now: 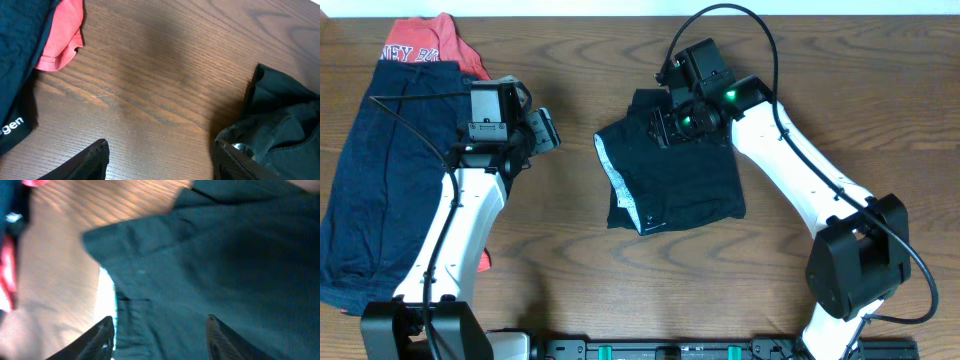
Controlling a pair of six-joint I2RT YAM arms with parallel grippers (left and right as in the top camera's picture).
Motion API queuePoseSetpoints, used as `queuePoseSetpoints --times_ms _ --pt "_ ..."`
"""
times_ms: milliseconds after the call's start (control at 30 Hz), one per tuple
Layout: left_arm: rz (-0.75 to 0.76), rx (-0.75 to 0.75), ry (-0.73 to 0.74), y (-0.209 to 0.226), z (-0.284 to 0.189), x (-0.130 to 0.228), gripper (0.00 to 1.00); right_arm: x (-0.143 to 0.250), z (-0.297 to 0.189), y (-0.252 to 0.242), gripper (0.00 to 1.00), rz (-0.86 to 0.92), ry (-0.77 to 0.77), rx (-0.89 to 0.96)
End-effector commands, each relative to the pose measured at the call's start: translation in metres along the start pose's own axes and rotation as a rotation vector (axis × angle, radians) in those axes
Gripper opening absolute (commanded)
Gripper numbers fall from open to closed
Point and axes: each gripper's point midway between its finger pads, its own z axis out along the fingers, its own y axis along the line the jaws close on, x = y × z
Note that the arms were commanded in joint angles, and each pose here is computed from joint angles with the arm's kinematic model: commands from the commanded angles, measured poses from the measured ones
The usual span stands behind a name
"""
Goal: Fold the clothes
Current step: 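Release the left gripper and retract it toward the left clothes pile, then carry the folded black shorts with the right gripper to the far-right table corner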
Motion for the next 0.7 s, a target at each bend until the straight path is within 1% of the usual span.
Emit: queuePoseSetpoints --times_ms 0,133,200,233,333,400,533,667 --pt "0.005 -0.021 0.021 0.006 0.003 0.007 0.68 -0.005 -0.009 -0.017 0.6 -0.04 -0.017 0.106" --pt "0.005 -0.025 0.032 0.007 0.004 0.01 0.68 0.01 0.0 -0.023 0.64 -0.024 0.049 0.117" --pt "0.005 -0.026 0.034 0.007 0.005 0.011 0.68 0.018 0.007 -0.024 0.67 -0.028 0.08 0.12" --pt "0.005 -0.026 0.034 0.007 0.005 0.011 0.68 0.021 0.012 -0.024 0.69 -0.051 0.094 0.119" --pt "0.005 -0.026 0.034 0.007 0.005 0.011 0.68 0.03 0.032 -0.024 0.81 -0.168 0.146 0.112" --pt "0.005 -0.026 0.034 0.007 0.005 0.011 0.68 0.037 0.047 -0.03 0.84 -0.209 0.182 0.127" --pt "0.005 -0.026 0.035 0.008 0.005 0.011 0.68 0.053 0.08 -0.049 0.89 -0.196 0.249 0.164" --pt "0.005 -0.026 0.035 0.008 0.005 0.011 0.68 0.065 0.106 -0.067 0.89 -0.169 0.297 0.175"
